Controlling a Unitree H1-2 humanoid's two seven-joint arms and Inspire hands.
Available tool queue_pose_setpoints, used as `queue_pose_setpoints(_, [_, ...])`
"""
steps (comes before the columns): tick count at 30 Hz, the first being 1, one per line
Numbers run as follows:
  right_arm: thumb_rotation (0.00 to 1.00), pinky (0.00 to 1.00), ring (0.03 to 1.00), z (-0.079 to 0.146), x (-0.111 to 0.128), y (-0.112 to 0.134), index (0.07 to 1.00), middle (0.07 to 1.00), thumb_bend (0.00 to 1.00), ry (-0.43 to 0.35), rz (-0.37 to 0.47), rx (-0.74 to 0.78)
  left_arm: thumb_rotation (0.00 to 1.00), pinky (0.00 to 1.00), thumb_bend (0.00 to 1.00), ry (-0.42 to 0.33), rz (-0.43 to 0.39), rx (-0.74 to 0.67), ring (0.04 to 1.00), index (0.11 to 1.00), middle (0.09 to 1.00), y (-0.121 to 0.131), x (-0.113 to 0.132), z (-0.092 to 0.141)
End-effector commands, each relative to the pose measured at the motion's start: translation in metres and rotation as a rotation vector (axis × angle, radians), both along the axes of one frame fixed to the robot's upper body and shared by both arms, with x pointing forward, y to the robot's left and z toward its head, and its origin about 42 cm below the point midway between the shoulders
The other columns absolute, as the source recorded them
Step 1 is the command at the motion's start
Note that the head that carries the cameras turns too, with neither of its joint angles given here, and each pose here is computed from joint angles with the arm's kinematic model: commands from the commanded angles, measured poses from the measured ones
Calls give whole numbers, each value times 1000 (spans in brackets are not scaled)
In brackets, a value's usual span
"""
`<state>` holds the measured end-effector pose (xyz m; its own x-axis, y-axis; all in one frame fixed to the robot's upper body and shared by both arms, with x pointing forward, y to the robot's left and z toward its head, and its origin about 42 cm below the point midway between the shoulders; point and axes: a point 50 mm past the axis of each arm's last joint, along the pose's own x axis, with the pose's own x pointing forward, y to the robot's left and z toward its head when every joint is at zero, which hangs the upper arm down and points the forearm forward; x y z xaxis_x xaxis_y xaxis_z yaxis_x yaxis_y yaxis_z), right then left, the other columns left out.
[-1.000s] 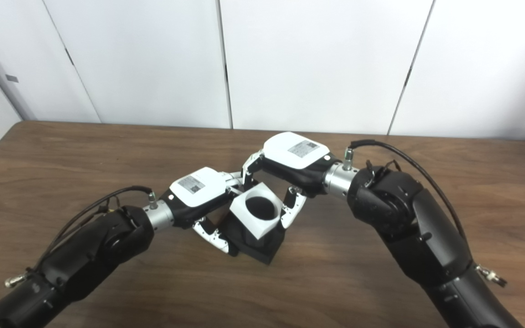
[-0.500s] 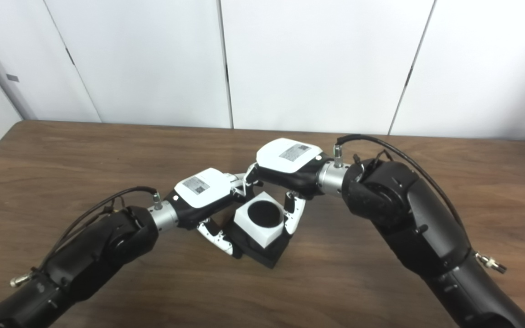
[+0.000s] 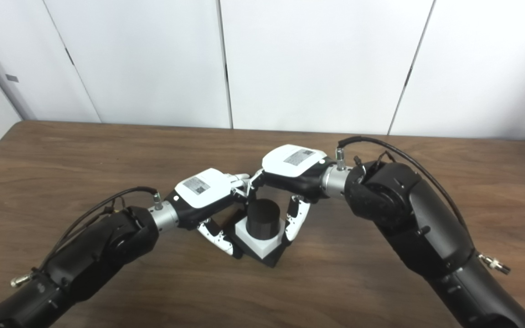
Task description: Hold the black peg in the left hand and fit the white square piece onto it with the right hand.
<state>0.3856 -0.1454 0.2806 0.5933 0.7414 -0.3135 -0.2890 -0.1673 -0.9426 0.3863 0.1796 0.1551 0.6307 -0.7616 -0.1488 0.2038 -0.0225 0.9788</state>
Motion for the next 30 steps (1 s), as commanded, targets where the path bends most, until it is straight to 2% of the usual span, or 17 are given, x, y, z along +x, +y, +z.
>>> queue_pose_setpoints(1, [247,841,813,18,2,-2,692,799,873,-59,-5,12,83,848,519,106,-38,168,945,495,947,2,-20,-38])
queue_pose_setpoints(7, [241,822,808,22,3,-7,708,804,868,-79,-15,42,83,850,519,102,-38,171,946,495,949,3,-20,-37])
queue_pose_setpoints(13, [184,756,781,30,6,-24,691,792,854,-117,-60,123,84,854,519,101,-34,175,948,495,952,5,-20,-38])
queue_pose_setpoints(17, [159,750,791,39,6,-43,694,795,814,-136,-150,198,83,858,519,103,-28,179,951,495,949,5,-21,-38])
queue_pose_setpoints(19, [148,710,782,40,6,-54,697,792,794,-146,-191,241,83,858,519,103,-28,180,951,495,948,6,-20,-39])
queue_pose_setpoints(21, [118,659,770,35,7,-68,698,786,785,-146,-237,286,83,853,519,102,-32,178,944,495,945,6,-20,-39])
queue_pose_setpoints(25, [88,646,766,21,6,-93,707,781,769,-134,-329,373,83,849,519,103,-28,176,943,495,943,8,-20,-39])
queue_pose_setpoints(30, [49,608,739,1,-4,-113,694,760,738,-157,-440,523,82,850,519,103,-24,168,941,495,940,10,-19,-38])
